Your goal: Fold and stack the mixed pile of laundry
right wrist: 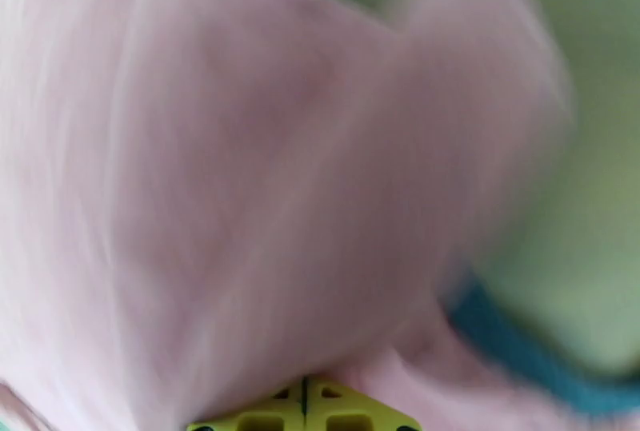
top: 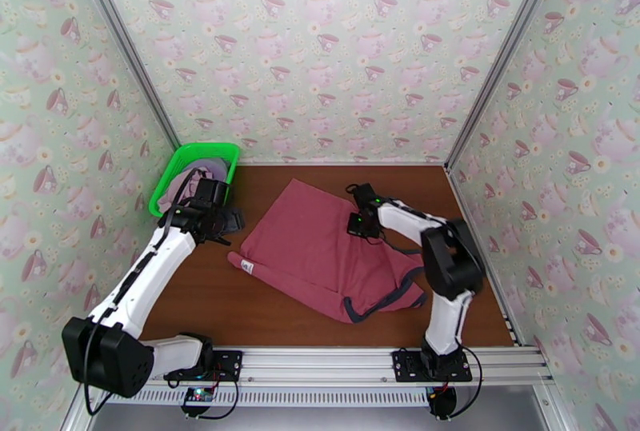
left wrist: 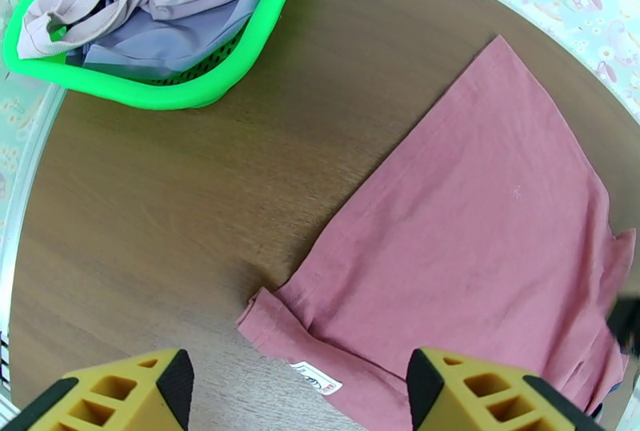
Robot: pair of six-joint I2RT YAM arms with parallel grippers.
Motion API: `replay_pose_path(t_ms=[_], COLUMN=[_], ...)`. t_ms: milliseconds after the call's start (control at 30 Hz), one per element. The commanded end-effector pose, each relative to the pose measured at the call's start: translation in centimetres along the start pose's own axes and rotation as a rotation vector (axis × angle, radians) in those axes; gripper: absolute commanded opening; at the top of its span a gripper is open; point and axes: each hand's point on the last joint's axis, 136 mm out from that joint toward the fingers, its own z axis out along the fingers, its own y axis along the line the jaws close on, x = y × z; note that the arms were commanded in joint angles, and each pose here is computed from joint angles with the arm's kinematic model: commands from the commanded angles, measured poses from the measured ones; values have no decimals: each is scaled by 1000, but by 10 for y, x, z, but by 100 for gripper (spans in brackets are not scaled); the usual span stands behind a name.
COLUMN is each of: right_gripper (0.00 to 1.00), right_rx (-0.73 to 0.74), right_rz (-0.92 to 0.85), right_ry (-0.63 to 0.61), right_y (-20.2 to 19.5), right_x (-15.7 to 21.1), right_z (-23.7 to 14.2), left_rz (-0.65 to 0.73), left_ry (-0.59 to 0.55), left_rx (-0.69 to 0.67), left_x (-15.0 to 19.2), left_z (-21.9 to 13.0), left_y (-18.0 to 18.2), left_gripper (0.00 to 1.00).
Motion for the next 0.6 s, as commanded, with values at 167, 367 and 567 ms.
replay_pose_path(t_ms=[167, 367, 567], right_gripper=[0, 0, 0], right_rx=[114, 65, -178], right_rz=[51, 108, 197], right_ry=[74, 16, -155], right_y=[-33, -66, -73], right_x=[-68, -153, -217], right_z=[38, 33, 22], left_rz=[8, 23, 63], left_ry=[-30, 23, 123], left_rx=[-21, 17, 44], left_x=[-11, -2, 14], left_z=[-18, -6, 32], left_y=[4, -9, -38], left_gripper=[74, 74, 71])
